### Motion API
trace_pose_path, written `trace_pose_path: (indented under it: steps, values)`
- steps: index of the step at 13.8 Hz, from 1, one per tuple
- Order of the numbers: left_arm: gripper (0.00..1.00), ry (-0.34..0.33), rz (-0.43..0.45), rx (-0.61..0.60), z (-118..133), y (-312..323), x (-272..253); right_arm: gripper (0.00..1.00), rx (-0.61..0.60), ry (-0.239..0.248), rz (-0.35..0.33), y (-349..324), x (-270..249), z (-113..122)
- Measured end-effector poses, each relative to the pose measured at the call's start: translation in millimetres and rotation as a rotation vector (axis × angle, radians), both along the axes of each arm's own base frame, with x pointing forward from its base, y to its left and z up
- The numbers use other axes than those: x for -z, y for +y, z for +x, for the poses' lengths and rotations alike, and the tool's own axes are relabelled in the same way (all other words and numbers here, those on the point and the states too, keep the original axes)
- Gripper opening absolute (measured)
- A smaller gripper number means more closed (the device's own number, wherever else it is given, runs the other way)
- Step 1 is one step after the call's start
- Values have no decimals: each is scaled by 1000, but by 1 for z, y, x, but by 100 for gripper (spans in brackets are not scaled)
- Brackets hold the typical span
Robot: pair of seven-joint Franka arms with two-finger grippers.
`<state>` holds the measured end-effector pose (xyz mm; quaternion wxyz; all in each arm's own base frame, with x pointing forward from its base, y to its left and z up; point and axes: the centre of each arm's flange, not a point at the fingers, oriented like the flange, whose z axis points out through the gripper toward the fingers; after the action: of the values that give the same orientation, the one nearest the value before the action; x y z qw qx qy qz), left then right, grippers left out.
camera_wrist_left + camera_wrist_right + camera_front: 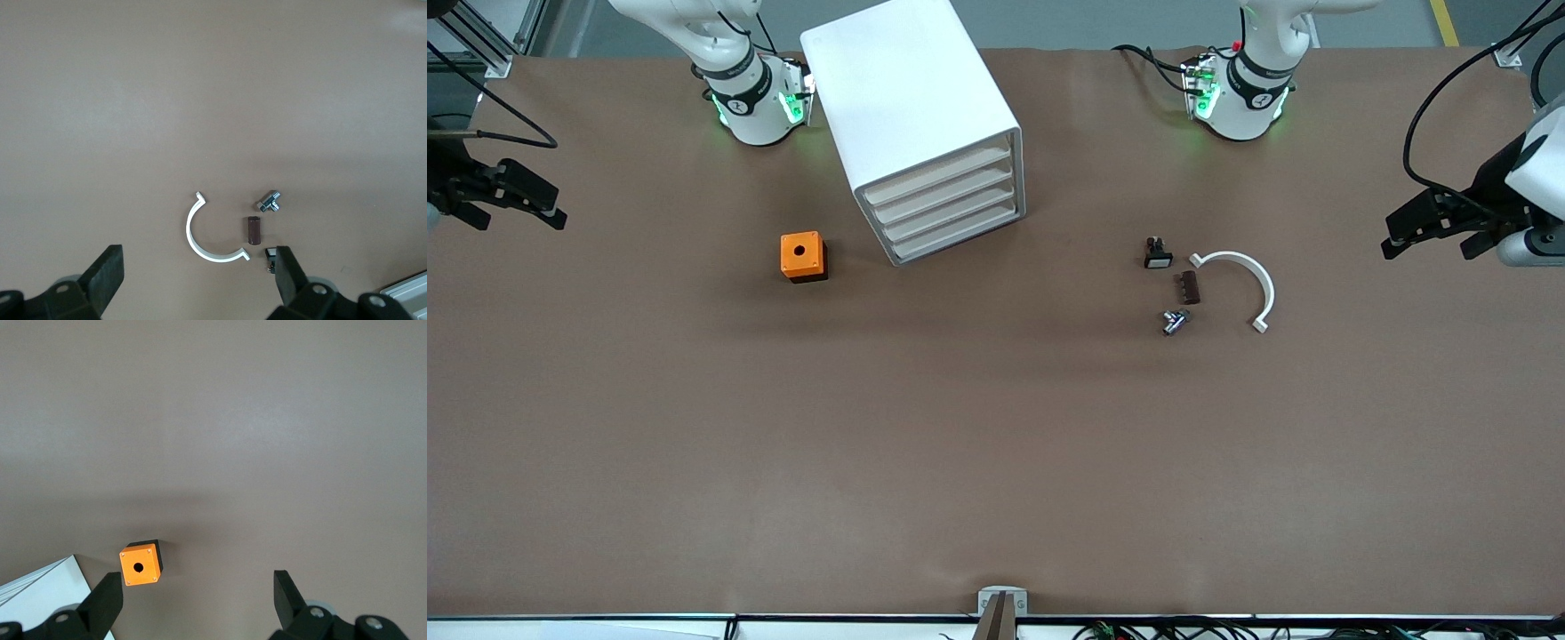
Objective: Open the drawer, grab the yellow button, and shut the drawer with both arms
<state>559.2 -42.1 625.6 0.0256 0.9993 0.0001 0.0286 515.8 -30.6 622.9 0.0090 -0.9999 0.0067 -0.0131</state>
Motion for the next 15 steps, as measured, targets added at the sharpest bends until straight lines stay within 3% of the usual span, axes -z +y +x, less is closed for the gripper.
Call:
trace_pose_path:
  steps: [8, 11, 15]
  values:
    - [100, -1, -20, -5, 0, 1, -1, 100, -6, 1, -1, 3, 0, 0]
    - [100, -4, -93, -5, -3, -6, -7, 100, -8, 1, -1, 4, 0, 0]
    - [100, 3, -260, -21, -7, -21, -17, 100, -16, 1, -1, 8, 0, 0]
